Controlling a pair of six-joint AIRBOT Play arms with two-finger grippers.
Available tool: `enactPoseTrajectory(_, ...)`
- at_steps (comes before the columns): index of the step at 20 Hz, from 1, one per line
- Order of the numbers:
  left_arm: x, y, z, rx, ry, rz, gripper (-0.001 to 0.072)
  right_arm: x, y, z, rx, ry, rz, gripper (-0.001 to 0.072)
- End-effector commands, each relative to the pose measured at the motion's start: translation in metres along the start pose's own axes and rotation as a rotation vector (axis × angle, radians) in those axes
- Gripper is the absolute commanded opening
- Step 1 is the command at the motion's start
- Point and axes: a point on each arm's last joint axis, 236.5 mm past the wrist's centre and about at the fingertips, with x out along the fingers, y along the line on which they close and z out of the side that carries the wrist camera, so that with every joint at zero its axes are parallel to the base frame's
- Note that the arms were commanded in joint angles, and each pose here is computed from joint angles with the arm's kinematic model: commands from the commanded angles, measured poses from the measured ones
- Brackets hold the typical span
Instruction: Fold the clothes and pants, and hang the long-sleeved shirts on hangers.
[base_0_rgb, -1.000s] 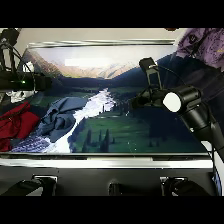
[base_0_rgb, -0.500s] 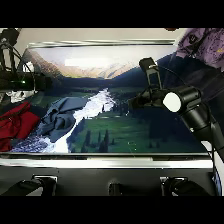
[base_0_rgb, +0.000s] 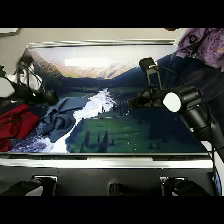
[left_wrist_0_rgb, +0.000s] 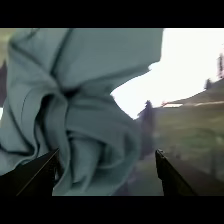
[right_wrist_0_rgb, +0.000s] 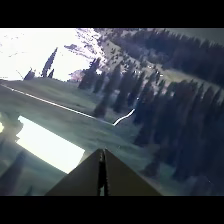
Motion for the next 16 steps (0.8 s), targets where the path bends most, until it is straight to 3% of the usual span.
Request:
enactPoseTrajectory(1, 0.062, 0.03, -0.045, -0.113, 0.092, 0.061, 0.0719, -0.001, 0.0, 0.0, 0.0, -0.001, 0.001, 0.0032)
enactPoseTrajectory(4, 0.1, 0.048, -0.073, -0.212, 0.109, 0.079, 0.0719, 0.0, 0.0, 0.0, 0.0, -0.001, 0.001, 0.0032)
enactPoseTrajectory(11, 0.137, 0.059, -0.079, -0.179, 0.114, 0.116, 0.0715, -0.001, 0.0, 0.0, 0.0, 0.0, 0.001, 0.0032)
enactPoseTrajectory(12, 0.141, 0.056, -0.082, -0.194, 0.129, 0.102, 0.0663, 0.0, 0.0, 0.0, 0.0, 0.0, 0.001, 0.0032)
enactPoseTrajectory(13, 0.144, 0.049, -0.085, -0.218, 0.146, 0.077, 0.0308, -0.001, 0.001, 0.0, 0.0, 0.0, 0.001, 0.0032)
enactPoseTrajectory(14, 0.142, 0.039, -0.088, -0.251, 0.166, 0.039, 0.0036, -0.001, 0.001, -0.001, 0.0, 0.003, 0.001, 0.0032)
enactPoseTrajectory(16, 0.131, 0.003, -0.081, -0.337, 0.198, -0.095, 0.0024, -0.001, 0.0, -0.006, -0.001, 0.026, 0.0, 0.0034)
